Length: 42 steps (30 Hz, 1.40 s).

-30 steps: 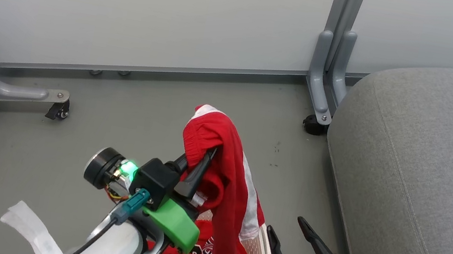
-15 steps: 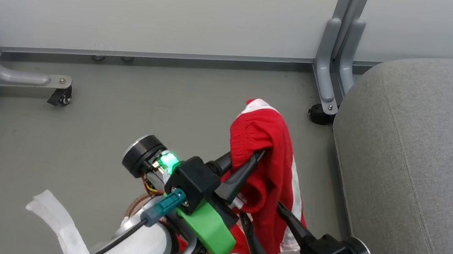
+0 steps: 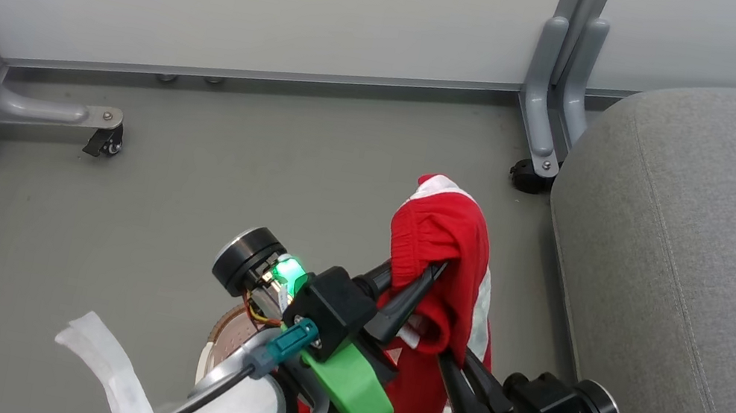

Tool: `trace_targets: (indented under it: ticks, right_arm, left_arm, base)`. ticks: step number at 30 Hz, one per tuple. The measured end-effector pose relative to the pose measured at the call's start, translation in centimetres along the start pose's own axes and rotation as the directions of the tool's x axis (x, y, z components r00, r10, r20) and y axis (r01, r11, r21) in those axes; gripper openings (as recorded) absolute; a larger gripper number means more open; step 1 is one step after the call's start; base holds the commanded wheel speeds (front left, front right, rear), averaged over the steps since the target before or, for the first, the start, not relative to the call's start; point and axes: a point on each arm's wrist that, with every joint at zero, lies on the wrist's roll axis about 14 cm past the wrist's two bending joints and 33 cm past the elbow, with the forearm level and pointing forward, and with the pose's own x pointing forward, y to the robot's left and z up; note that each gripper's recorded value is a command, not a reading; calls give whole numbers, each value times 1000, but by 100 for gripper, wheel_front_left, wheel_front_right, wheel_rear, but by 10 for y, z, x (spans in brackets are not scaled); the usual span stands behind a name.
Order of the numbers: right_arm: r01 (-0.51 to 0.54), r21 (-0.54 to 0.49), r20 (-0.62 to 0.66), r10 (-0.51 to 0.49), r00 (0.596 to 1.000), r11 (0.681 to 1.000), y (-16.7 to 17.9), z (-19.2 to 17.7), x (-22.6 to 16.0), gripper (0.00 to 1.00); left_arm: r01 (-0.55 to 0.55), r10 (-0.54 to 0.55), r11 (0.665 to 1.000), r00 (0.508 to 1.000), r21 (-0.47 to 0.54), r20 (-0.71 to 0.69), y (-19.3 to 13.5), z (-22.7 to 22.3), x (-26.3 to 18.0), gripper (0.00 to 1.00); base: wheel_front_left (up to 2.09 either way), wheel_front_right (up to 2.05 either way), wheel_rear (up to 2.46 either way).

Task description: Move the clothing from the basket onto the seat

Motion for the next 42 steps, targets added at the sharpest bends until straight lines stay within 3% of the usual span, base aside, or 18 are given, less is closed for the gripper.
trace_targets:
  ticks: [17,18,19,20,35,42]
  right_arm:
    - [17,28,-19,-16,1000,999,-5,-7,0,0]
    - [17,28,-19,-16,1000,999,-5,-7,0,0]
    - [17,28,-20,-16,1000,999,-5,-7,0,0]
    - [17,28,-20,-17,1000,999,-5,-7,-1,0]
    - [32,34,-18,-31,999,999,-9,-6,-1,0]
    - [98,41,-6,-98,995,994,-30,-3,-5,0]
  left_arm:
    - [-20,20,1000,999,-6,-40,9,-15,-2,0]
    - [-21,21,1000,999,-5,-41,9,-15,-2,13]
    - [-22,22,1000,999,-3,-40,10,-15,-2,50]
    - [-25,24,1000,999,-2,-40,10,-15,-2,100]
    - [-38,38,999,997,14,-65,15,-21,-4,100]
    - [-37,39,999,997,22,-70,14,-22,-6,100]
  base:
    - [0,0,0]
    - [0,0,0]
    - [0,0,0]
    - [0,0,0]
    - [0,0,0]
    - [0,0,0]
